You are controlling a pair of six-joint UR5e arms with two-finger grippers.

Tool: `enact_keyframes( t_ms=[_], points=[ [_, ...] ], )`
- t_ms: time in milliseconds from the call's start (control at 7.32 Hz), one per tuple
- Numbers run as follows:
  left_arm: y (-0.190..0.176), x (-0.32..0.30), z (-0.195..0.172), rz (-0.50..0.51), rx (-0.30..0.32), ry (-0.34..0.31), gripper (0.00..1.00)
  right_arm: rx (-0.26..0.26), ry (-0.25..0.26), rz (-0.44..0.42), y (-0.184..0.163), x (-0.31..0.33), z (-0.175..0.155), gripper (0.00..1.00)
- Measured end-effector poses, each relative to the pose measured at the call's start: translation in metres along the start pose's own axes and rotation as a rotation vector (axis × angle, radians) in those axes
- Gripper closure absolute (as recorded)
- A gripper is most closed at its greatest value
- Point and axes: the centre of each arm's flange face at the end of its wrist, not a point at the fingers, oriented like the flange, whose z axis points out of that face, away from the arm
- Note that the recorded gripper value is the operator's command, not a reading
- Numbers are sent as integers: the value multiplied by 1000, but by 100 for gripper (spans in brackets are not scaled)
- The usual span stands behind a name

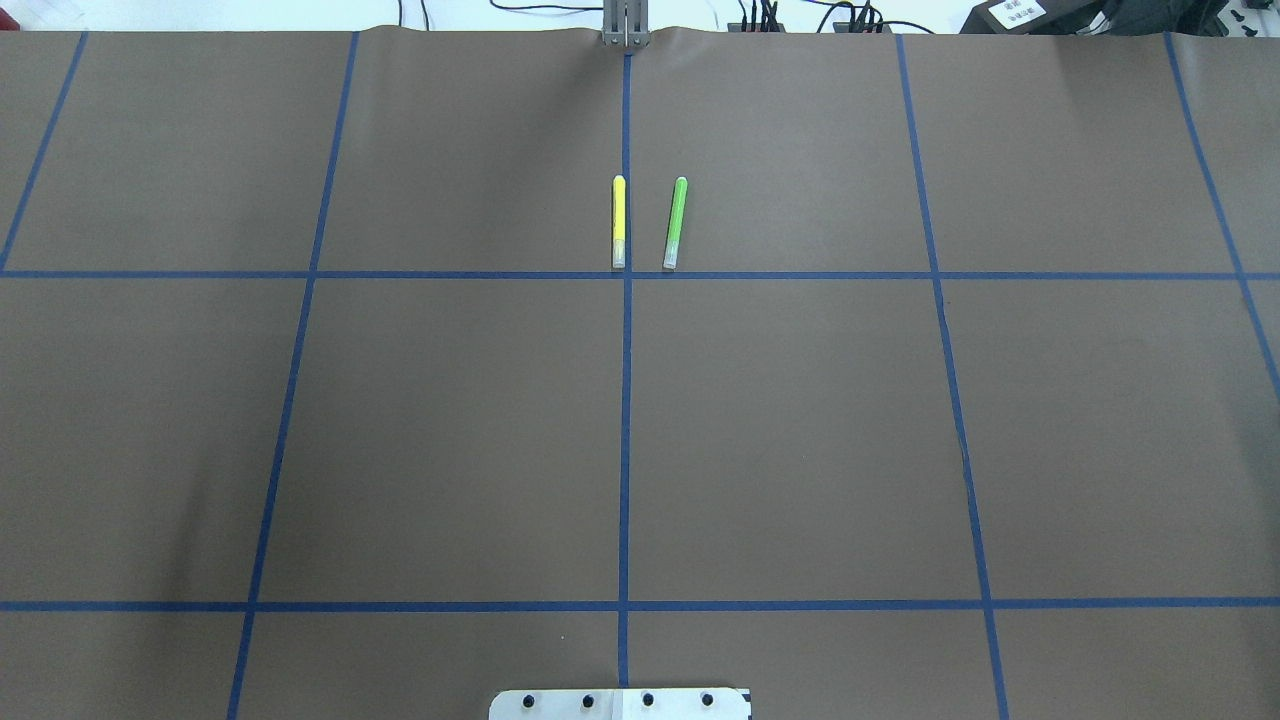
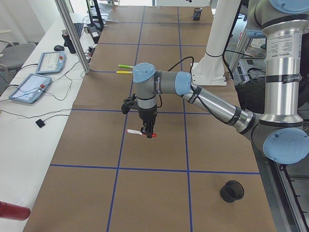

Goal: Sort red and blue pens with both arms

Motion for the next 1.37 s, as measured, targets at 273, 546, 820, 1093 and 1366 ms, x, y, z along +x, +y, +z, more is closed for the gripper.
enact_keyframes(
  t_ms=[273, 546, 820, 1093, 1366],
  points=[
    [23, -13, 21, -37, -53, 7, 100, 152, 83, 29, -24, -20, -50, 1],
    [54, -33, 46, -96, -113, 18, 100, 350, 151, 98, -44, -36, -90, 1],
    [85, -65, 70, -170, -162, 36, 100, 552, 174, 171, -62, -57, -129, 1],
    [135, -93, 97, -246, -223, 67, 100, 694, 170, 196, -80, -94, -175, 1],
    [195, -106, 124, -357, -305, 131, 100, 785, 131, 176, -98, -150, -216, 1]
  ],
)
